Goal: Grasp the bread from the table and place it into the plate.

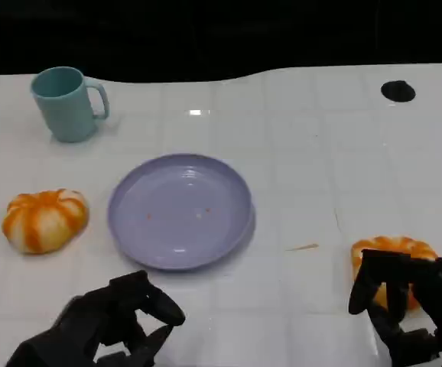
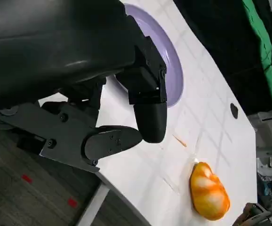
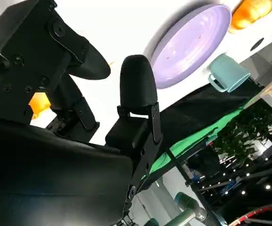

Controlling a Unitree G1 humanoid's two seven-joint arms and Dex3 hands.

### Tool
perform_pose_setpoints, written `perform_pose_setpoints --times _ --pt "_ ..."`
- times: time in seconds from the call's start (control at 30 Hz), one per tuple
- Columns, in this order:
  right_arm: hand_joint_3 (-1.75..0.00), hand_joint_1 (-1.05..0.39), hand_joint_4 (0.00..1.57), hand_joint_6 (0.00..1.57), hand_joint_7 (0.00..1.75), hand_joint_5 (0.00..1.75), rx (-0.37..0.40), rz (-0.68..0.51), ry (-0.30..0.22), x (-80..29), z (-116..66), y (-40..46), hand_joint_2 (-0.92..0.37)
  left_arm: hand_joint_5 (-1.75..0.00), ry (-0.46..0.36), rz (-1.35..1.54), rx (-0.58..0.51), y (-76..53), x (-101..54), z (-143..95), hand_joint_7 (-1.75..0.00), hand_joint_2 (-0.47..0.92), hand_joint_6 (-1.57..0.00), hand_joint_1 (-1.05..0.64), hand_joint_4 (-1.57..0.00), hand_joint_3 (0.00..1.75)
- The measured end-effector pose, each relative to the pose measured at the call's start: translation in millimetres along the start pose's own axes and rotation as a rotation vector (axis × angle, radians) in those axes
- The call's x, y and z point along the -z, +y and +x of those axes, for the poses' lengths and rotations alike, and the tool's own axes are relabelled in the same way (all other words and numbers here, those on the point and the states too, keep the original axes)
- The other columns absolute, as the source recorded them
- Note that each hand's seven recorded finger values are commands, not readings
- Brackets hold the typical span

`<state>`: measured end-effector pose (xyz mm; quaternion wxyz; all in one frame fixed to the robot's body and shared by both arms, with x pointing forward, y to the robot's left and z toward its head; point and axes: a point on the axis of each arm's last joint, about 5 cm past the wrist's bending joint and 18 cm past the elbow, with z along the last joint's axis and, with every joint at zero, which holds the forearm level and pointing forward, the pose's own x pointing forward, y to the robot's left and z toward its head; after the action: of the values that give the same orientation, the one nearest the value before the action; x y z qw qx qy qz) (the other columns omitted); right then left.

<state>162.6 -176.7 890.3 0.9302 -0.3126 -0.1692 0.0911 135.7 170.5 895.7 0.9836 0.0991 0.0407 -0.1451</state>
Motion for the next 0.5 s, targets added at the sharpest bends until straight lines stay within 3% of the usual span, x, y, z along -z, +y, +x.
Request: perform_pose_setpoints --times 0.07,0.17,0.37,0.5 --pt "-1.51 0.01 0.93 0.87 1.3 1.75 0.001 0.0 0.001 0.0 0.0 -0.1 -0.16 -1.75 0.0 0.001 0.0 0.0 0.0 0.0 -1.25 0.81 -0.64 -0.28 -0.61 0.62" --pt "-1.31 -0.02 0.87 0.86 1.15 1.72 0.004 -0.016 0.015 0.1 0.4 -0.9 -0.23 -1.75 0.0 0.003 0.0 -0.1 0.0 0.1 -1.26 0.81 -0.65 -0.28 -0.61 0.61" --pt "-1.06 -0.2 0.8 0.87 0.78 1.31 0.012 -0.133 0.017 -8.6 5.3 -8.3 -0.26 -1.75 0.0 0.002 0.0 -0.1 -0.1 0.2 -1.27 0.81 -0.65 -0.28 -0.62 0.62" --pt "-0.78 -0.27 0.68 0.82 0.42 1.05 -0.008 -0.266 0.046 -15.8 7.9 -17.6 -0.39 -1.75 0.0 0.003 0.001 -0.1 -0.1 0.2 -1.27 0.81 -0.65 -0.29 -0.62 0.62"
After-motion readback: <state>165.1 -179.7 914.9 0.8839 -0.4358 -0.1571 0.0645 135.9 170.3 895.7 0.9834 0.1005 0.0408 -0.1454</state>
